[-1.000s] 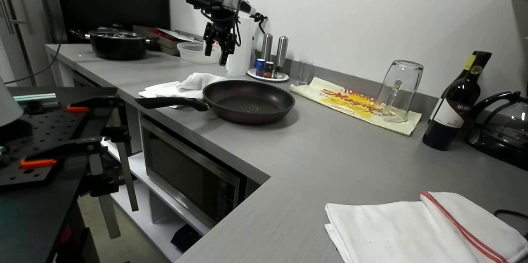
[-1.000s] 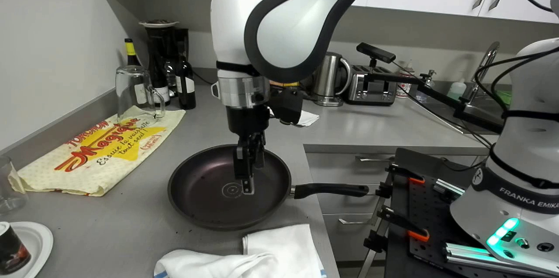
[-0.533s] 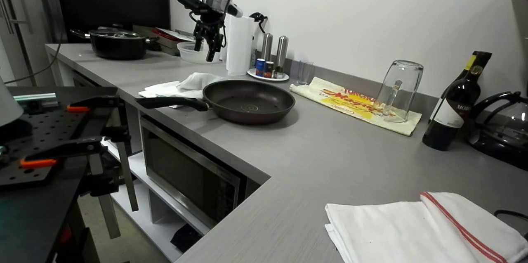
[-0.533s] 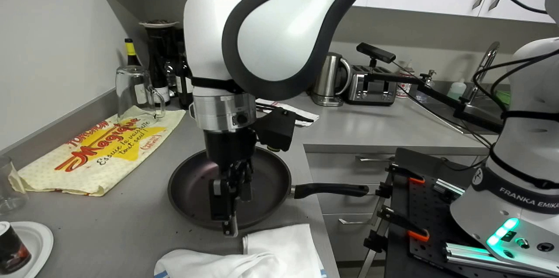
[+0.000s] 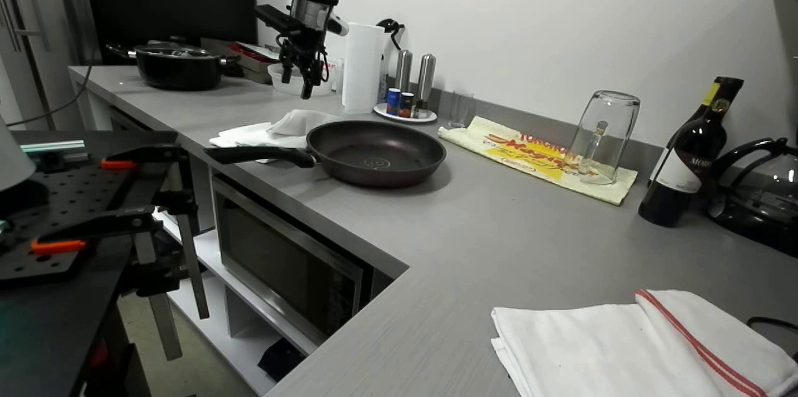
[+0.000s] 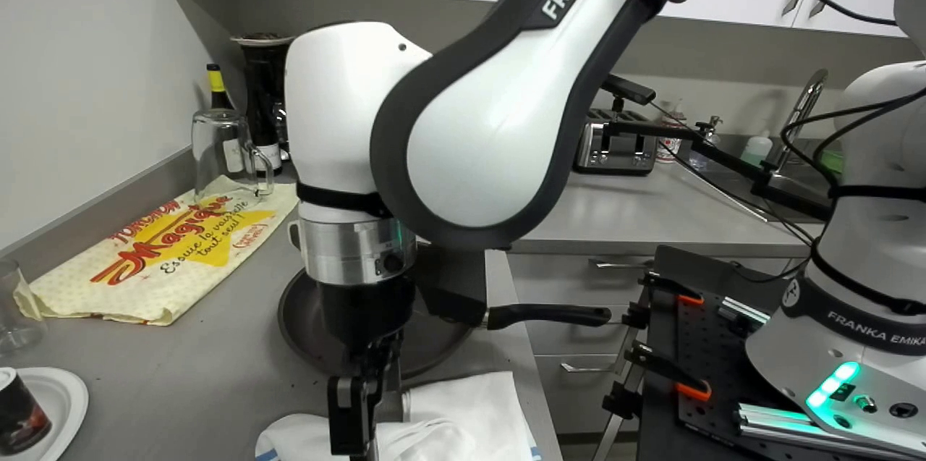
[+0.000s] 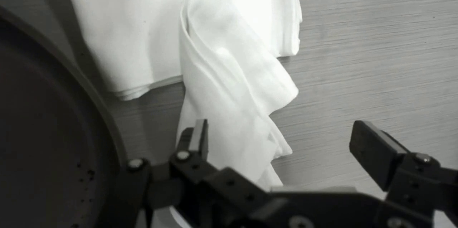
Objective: Use the white and blue towel to wipe the pan
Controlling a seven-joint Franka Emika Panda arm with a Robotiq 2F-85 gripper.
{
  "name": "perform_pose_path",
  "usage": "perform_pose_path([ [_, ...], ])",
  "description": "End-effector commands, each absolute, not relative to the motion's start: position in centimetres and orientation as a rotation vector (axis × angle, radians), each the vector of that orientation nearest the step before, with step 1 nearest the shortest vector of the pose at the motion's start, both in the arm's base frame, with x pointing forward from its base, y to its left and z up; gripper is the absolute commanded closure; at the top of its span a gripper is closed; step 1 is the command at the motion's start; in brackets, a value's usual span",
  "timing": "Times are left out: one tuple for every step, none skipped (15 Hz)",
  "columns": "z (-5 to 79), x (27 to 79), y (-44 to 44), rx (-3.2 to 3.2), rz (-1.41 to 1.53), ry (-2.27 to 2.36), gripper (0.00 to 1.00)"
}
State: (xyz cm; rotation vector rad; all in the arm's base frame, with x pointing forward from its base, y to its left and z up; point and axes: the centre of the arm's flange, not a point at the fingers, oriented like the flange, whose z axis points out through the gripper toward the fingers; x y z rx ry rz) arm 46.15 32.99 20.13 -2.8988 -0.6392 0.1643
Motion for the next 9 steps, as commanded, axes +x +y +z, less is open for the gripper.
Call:
perform_pose_path([
  [17.4,46.3,34.3,-2.892,0.102,-0.687,0.0],
  [16.8,46.2,34.4,-2.891,0.096,-0.694,0.0],
  [16.2,46.1,34.4,-2.89,0.091,-0.705,0.0],
  [15.8,46.1,34.4,-2.892,0.081,-0.713,0.0],
  [15.2,46.2,34.4,-2.906,0.042,-0.753,0.0],
  [14.8,46.3,34.3,-2.911,0.02,-0.788,0.0],
  [14.6,46.5,34.1,-2.916,-0.006,-0.819,0.0],
  [14.4,46.6,33.9,-2.918,-0.025,-0.843,0.0],
  [14.2,46.7,33.8,-2.92,-0.036,-0.858,0.0],
])
